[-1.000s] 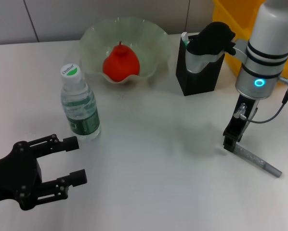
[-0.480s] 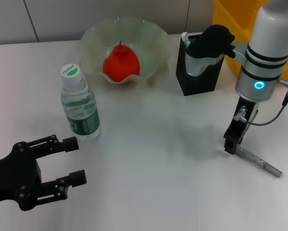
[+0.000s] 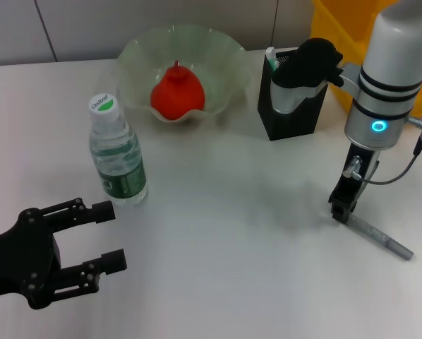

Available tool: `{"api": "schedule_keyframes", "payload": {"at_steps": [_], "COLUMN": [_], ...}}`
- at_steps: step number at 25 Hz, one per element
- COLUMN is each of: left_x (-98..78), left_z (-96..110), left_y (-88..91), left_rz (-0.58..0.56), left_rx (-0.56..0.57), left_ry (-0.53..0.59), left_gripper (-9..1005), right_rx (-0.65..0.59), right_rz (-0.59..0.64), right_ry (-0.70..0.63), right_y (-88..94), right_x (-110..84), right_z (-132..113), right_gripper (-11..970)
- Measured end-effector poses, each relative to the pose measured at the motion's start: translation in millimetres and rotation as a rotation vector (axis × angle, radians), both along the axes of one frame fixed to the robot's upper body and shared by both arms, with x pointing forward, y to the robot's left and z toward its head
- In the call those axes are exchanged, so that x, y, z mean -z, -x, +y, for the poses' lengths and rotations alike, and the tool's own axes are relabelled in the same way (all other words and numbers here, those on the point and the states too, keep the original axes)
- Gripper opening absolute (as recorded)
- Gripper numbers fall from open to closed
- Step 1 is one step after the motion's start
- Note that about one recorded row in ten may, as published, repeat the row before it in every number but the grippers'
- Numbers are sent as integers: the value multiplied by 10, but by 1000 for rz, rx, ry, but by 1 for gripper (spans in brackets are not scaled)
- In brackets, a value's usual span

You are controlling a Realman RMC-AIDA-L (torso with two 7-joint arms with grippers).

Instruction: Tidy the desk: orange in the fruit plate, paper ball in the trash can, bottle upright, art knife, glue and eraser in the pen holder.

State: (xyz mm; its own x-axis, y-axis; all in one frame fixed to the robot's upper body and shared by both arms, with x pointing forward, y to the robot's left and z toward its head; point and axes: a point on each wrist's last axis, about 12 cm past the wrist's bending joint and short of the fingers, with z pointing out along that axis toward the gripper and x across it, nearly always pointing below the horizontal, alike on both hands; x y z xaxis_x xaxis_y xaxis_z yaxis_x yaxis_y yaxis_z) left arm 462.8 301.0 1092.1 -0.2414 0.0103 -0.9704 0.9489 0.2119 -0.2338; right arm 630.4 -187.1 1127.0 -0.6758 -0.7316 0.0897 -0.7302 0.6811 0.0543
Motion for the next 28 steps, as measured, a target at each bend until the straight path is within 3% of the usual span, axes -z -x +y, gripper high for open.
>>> {"api": "schedule_keyframes", "payload": {"at_steps": [13,20,28], "left_x": [-2,-5,-21], "left_z": [3,10,45], "left_y": [-3,-6,-11], "left_rz": [-1,-3,-9], "left_rx": [-4,-6,-25], "left_ry": [1,0,8], "left_gripper": [728,728,728], "right_rx": [-15,-2,5], "right_rz": [-2,-23,-75], "right_ry": [18,-10,-177], "right_y": [1,-34,-172], "right_x": [12,-16,-334], "right_z": [0,41,167], "right_gripper": [145,144,142]}}
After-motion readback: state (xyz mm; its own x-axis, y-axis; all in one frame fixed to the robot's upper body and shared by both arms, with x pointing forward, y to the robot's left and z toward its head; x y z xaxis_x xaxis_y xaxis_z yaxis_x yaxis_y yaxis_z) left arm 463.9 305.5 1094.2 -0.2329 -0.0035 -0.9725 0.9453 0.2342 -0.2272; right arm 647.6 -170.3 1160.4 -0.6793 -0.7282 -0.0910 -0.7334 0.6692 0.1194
